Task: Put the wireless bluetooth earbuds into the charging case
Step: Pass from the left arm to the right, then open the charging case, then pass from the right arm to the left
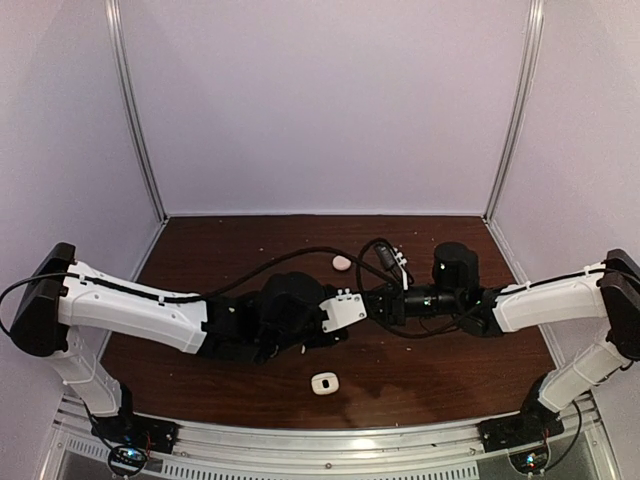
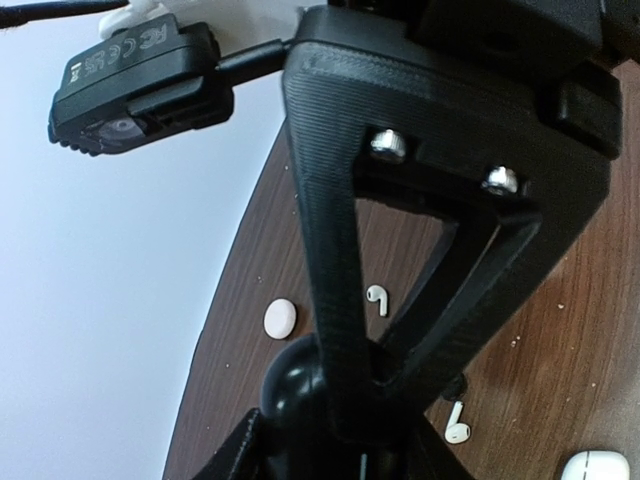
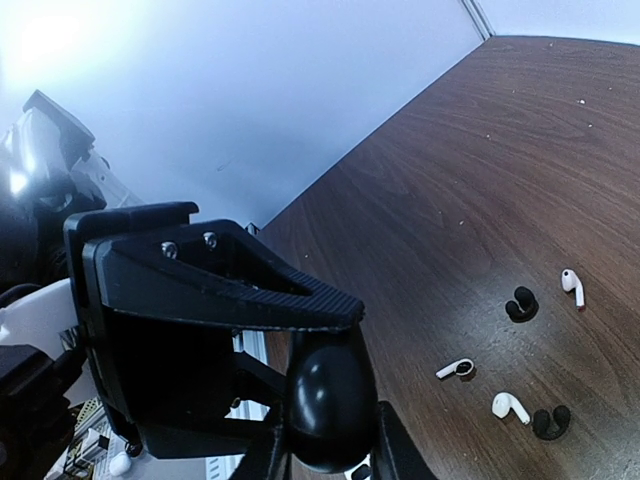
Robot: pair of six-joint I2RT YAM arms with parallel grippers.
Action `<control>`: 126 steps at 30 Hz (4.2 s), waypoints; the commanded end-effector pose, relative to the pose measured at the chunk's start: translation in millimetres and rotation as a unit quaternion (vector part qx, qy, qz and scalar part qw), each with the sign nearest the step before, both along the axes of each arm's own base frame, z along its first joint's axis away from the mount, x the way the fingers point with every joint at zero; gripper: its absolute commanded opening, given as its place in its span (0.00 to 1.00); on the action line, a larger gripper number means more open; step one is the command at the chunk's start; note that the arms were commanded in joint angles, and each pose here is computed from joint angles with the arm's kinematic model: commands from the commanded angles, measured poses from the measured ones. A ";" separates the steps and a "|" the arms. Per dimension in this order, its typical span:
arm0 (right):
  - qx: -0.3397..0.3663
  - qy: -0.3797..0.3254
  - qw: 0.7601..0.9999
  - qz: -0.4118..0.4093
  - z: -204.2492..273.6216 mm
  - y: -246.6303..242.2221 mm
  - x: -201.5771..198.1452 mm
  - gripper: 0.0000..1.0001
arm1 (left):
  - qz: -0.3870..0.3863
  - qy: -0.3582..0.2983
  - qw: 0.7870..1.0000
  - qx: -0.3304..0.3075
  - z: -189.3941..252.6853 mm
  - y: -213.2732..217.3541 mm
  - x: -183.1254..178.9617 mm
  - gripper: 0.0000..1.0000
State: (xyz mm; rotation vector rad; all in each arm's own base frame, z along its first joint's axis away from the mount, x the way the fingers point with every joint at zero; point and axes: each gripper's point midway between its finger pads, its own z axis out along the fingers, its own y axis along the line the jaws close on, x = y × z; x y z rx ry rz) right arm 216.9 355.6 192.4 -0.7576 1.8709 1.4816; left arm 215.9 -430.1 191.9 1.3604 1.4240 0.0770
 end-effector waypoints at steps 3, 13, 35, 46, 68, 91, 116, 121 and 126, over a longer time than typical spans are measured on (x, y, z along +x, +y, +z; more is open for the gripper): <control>0.007 -0.027 0.999 0.015 13.3 3.3 -4.3 0.07 | 0.012 -0.011 0.998 -0.063 36.1 -5.5 2.3 0.36; 0.033 -0.071 0.996 0.031 39.1 -4.5 -12.1 0.02 | -0.005 0.034 0.992 -0.118 46.3 27.6 -18.2 0.76; 0.032 -0.154 0.986 0.046 67.8 -19.7 -22.0 0.00 | -0.158 0.290 0.893 -0.305 104.8 29.8 -33.7 0.65; 0.035 -0.166 0.983 0.064 72.2 -14.6 -31.1 0.00 | -0.154 0.318 0.888 -0.294 87.5 4.0 -21.7 0.53; 0.006 -0.191 0.980 0.058 63.7 -8.0 -29.5 0.00 | -0.267 0.353 0.847 -0.294 92.5 26.9 -42.4 0.48; 0.018 -0.212 0.971 0.113 69.2 -0.7 -53.1 0.00 | -0.161 0.393 0.848 -0.318 71.7 24.0 5.7 0.25; 0.081 -0.217 0.972 0.032 98.5 -21.7 -36.2 0.00 | -0.204 0.326 0.855 -0.349 99.7 52.9 -15.3 0.55; 0.113 -0.224 0.968 0.018 114.0 -28.4 -35.8 0.00 | -0.254 0.336 0.835 -0.354 104.7 45.7 -29.4 0.51; 0.136 -0.229 0.964 0.005 125.1 -30.8 -33.5 0.00 | -0.285 0.344 0.819 -0.361 110.0 36.5 -40.0 0.48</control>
